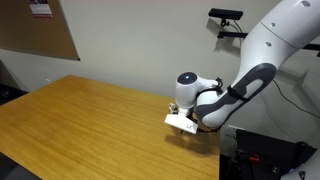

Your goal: Put the pen into the mug.

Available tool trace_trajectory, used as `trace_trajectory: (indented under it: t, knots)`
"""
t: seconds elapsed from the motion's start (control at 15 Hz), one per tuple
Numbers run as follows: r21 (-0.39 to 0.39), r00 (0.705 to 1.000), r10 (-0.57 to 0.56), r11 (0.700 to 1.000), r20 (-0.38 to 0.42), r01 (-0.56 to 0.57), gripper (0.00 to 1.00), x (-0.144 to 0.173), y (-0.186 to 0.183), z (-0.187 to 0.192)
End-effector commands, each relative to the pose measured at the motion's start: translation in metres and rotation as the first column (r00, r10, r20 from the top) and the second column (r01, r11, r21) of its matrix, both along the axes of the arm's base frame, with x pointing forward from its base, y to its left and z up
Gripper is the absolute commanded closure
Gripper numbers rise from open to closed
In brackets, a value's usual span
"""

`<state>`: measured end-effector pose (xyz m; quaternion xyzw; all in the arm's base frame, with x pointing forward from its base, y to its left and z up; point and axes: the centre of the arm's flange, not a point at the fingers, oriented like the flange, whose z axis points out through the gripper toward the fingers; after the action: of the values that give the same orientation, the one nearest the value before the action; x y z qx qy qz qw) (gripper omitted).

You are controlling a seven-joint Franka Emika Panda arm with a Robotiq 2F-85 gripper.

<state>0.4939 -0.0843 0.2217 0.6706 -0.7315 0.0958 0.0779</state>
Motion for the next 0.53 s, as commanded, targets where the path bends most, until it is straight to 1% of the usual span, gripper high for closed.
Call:
trace_trajectory:
  t: [0.0, 0.47]
  knots:
    - [-0.049, 0.999, -0.032, 0.998, 0.003, 0.032, 0.97, -0.012, 0.007, 0.027]
    - [-0.163, 0.997, -0.069, 0.984, 0.023, 0.072, 0.97, -0.014, 0.008, 0.052]
